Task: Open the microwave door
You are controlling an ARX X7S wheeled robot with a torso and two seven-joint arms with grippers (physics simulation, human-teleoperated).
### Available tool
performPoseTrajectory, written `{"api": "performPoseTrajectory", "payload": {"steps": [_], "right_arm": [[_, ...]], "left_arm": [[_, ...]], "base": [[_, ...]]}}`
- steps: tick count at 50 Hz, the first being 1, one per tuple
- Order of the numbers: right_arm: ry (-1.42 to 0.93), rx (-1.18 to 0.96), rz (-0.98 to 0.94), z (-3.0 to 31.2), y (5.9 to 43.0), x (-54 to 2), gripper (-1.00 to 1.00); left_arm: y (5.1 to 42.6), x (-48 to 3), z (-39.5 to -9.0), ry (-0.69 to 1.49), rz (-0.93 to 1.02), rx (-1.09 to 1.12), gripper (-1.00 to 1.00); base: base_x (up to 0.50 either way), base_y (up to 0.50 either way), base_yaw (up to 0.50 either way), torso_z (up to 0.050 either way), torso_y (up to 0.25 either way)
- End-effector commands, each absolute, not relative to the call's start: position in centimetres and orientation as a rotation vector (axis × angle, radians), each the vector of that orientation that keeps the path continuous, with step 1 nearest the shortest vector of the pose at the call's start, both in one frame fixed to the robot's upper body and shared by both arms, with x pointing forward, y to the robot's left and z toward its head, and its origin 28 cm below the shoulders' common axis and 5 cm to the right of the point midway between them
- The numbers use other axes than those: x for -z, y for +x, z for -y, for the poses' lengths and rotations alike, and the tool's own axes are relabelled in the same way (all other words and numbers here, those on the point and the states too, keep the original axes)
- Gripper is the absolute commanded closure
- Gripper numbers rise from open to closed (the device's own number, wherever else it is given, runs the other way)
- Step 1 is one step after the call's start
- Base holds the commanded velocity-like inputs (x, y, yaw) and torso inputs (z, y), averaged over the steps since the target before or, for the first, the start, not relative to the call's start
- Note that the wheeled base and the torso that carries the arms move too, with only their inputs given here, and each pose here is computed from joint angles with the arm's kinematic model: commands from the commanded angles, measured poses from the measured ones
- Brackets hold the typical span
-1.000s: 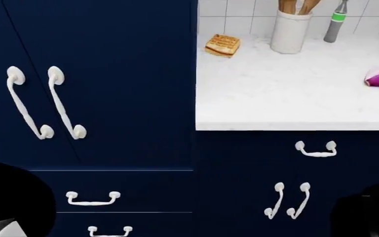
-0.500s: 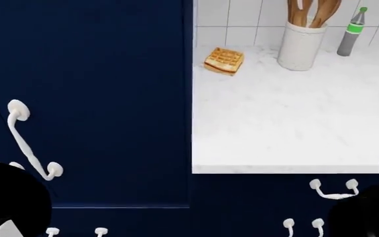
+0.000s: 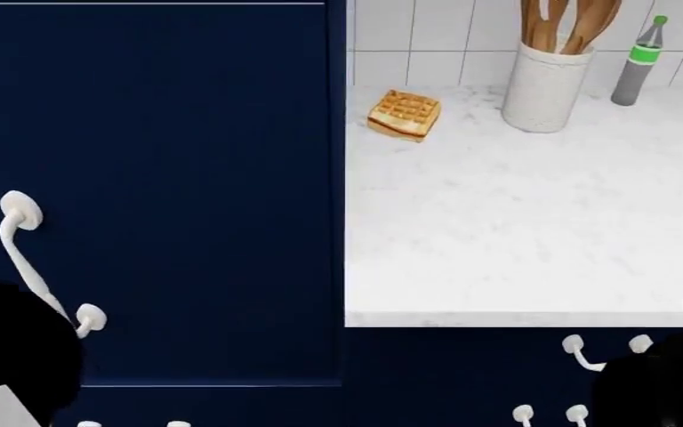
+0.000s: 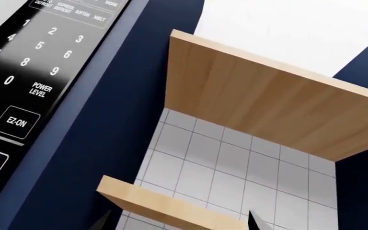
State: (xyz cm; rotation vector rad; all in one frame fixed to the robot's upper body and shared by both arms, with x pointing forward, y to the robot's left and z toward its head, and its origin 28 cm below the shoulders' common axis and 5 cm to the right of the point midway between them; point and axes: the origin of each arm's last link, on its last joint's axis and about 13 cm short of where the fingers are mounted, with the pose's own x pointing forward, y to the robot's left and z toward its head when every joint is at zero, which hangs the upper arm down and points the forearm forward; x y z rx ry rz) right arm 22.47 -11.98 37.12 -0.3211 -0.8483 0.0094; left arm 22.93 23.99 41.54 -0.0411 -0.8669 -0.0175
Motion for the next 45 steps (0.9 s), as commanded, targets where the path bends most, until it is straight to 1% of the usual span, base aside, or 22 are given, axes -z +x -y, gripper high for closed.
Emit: {"api": "performPoseTrajectory", "payload": {"steps": [1,13,23,45], "right_arm": [[-0.32,-0.016,0.846,11.9,22.3,-37.1,-1.0],[-0.317,-0.022,0.846,11.9,22.6,-36.8,-1.0],[-0.318,-0.02,0.849,11.9,22.7,-36.8,-1.0],[-0.324,-0.018,0.848,12.0,22.0,-37.3,-1.0]], "left_arm": [[23.0,-44.0,-24.2,-0.016,0.821,0.013,-1.0],[25.9,-46.8,-24.1,0.041,0.743,-0.001,-1.0],[27.5,-48.2,-23.9,0.062,0.725,-0.011,-1.0],[30.8,-49.1,-23.8,0.092,0.673,-0.045,-1.0]], "base": [[0.0,0.0,0.0,0.0,0.0],[0.0,0.0,0.0,0.0,0.0],[0.0,0.0,0.0,0.0,0.0],[0.0,0.0,0.0,0.0,0.0]]}}
